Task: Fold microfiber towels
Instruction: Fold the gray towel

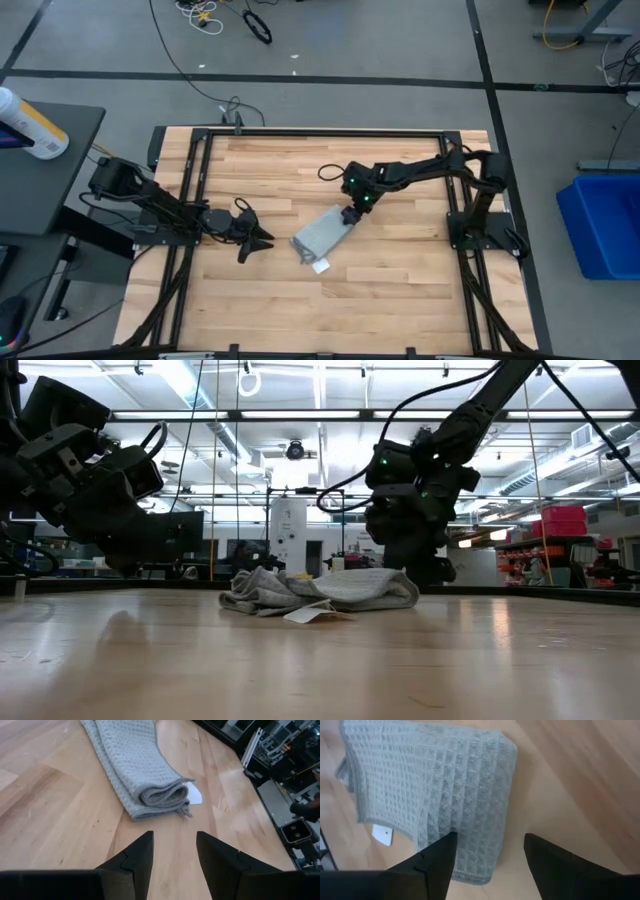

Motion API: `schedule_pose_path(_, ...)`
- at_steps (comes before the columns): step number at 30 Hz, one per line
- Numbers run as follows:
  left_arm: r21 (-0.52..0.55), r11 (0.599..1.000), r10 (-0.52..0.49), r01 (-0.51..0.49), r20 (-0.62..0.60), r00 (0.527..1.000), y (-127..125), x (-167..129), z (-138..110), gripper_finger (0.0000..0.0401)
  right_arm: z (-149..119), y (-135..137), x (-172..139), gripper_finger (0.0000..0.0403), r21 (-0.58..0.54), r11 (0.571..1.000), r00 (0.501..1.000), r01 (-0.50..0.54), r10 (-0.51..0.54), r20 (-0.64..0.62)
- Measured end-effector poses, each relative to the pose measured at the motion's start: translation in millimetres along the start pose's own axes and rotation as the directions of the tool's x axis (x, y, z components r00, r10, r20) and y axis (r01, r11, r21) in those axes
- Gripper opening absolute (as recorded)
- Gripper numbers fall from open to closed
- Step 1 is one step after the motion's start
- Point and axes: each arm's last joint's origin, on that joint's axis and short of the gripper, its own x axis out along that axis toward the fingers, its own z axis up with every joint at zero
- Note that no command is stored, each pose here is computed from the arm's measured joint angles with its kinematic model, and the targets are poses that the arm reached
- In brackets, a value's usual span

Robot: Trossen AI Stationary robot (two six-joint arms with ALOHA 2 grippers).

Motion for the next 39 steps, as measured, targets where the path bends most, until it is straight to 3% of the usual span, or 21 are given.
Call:
schedule_pose_path(12,-0.011,1.0,0.002,-0.002,-0.003,1.0,0.2,0.0,-0.2,0.0157,7.8,-4.1,-3.0,0.0223,-0.011,0.999,0.998,-0.031,0.031,0.047)
schedule_pose_path(15,-0.011,1.0,0.002,-0.002,-0.002,1.0,0.1,0.0,-0.2,0.0157,5.7,-3.6,-1.6,0.0168,-0.016,1.0,0.999,0.011,-0.01,0.048)
schedule_pose_path(19,-0.013,1.0,0.002,-0.002,-0.003,1.0,0.2,0.0,-0.3,0.0157,3.4,-2.6,-0.3,0.0034,-0.041,0.998,0.998,0.043,-0.041,0.045)
schedule_pose_path(20,-0.015,1.0,0.003,-0.003,-0.003,1.0,0.2,0.0,-0.3,0.0157,2.9,-1.8,0.3,0.0019,-0.05,0.997,0.997,0.055,-0.053,0.05)
schedule_pose_path(29,-0.024,1.0,0.003,-0.003,-0.003,1.0,0.2,0.0,-0.3,0.0157,-0.7,4.9,0.0,0.0003,-0.069,0.988,0.988,0.136,-0.13,0.086)
schedule_pose_path(39,-0.024,1.0,0.006,-0.006,-0.002,1.0,0.4,0.0,-0.3,0.0157,-0.5,31.5,-33.8,0.0001,-0.123,0.97,0.965,0.212,-0.188,0.182)
